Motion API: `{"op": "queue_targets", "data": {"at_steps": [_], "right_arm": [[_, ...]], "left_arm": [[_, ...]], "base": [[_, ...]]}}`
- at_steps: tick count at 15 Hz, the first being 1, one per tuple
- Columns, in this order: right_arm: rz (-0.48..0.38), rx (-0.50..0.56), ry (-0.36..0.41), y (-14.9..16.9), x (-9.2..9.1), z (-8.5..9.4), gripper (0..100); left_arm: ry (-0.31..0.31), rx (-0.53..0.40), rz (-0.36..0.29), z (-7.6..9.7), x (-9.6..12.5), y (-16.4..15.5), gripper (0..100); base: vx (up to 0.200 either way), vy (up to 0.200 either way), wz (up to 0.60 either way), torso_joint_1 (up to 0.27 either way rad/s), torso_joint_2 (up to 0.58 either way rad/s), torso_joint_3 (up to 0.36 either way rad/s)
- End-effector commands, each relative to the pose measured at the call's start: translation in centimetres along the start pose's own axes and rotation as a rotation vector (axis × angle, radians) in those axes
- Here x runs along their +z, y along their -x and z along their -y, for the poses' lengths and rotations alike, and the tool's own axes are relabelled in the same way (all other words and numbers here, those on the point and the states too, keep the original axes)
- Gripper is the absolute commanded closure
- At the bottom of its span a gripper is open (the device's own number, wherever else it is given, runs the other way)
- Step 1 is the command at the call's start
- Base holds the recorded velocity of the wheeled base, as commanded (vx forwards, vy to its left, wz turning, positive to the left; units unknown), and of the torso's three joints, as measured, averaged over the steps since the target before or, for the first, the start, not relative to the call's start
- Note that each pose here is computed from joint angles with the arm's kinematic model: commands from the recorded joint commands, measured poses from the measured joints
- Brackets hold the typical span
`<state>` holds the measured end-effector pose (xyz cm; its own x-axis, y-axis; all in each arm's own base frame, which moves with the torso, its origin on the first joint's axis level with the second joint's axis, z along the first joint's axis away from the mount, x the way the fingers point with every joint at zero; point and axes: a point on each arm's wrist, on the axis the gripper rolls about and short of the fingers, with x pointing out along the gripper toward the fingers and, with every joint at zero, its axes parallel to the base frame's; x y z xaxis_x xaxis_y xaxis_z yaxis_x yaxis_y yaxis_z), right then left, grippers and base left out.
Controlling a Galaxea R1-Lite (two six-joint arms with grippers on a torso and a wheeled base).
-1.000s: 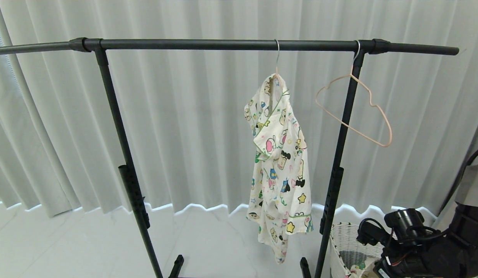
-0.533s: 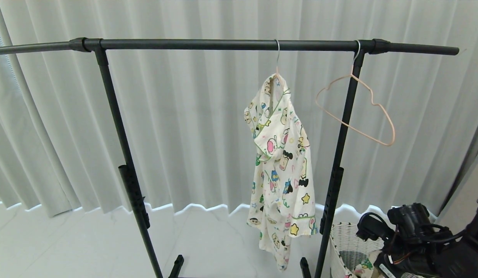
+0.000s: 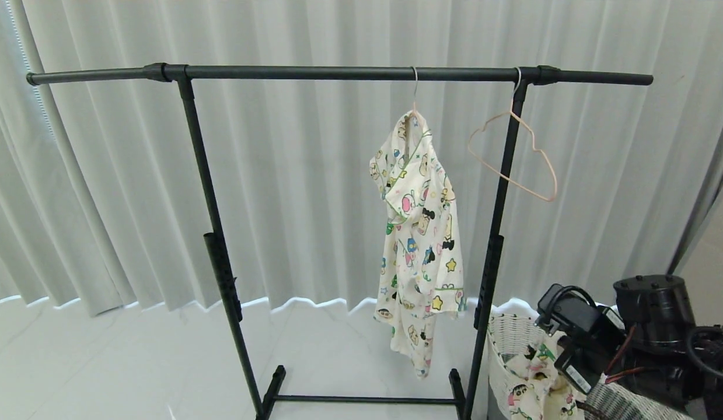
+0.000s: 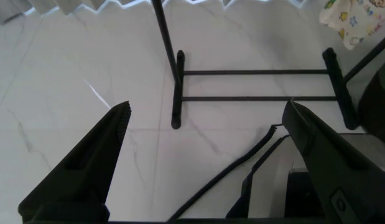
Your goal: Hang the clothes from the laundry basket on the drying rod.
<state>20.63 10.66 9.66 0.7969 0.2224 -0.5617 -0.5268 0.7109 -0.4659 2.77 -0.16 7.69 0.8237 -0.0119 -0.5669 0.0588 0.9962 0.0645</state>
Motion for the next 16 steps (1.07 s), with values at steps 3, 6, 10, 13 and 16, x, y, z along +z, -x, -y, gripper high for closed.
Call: {"op": "queue_targets", "data": {"at_steps": [3, 6, 10, 13, 16], "right_arm": [[0.209, 0.009, 0.042, 2.1, 5.6, -0.9, 100], [0.289, 0.072, 0.083, 4.1, 10.4, -1.7, 100], [0.398, 0.16, 0.057, 6.2, 15.2, -3.4, 100], [0.48, 0.193, 0.023, 6.7, 18.2, -4.5, 100], [0.546, 0.214, 0.021, 6.8, 20.8, -5.7, 100]], "left_arm": [[0.008, 0.003, 0.055, -0.1, -0.1, 0.4, 0], [0.018, 0.003, 0.158, -0.1, -0.4, 1.2, 0], [-0.131, -0.138, 0.39, -0.1, -1.2, 2.8, 0], [-0.266, -0.192, 0.472, -0.1, 1.5, 4.4, 0], [-0.285, -0.299, 0.523, 0.1, 8.2, 6.4, 0]], "base": [[-0.2, 0.0, 0.0, -0.001, 0.0, 0.004], [0.0, 0.0, 0.0, 0.0, 0.0, 0.0], [0.0, 0.0, 0.0, 0.0, 0.0, 0.0], [0.0, 0.0, 0.0, 0.0, 0.0, 0.0], [0.0, 0.0, 0.0, 0.0, 0.0, 0.0]]}}
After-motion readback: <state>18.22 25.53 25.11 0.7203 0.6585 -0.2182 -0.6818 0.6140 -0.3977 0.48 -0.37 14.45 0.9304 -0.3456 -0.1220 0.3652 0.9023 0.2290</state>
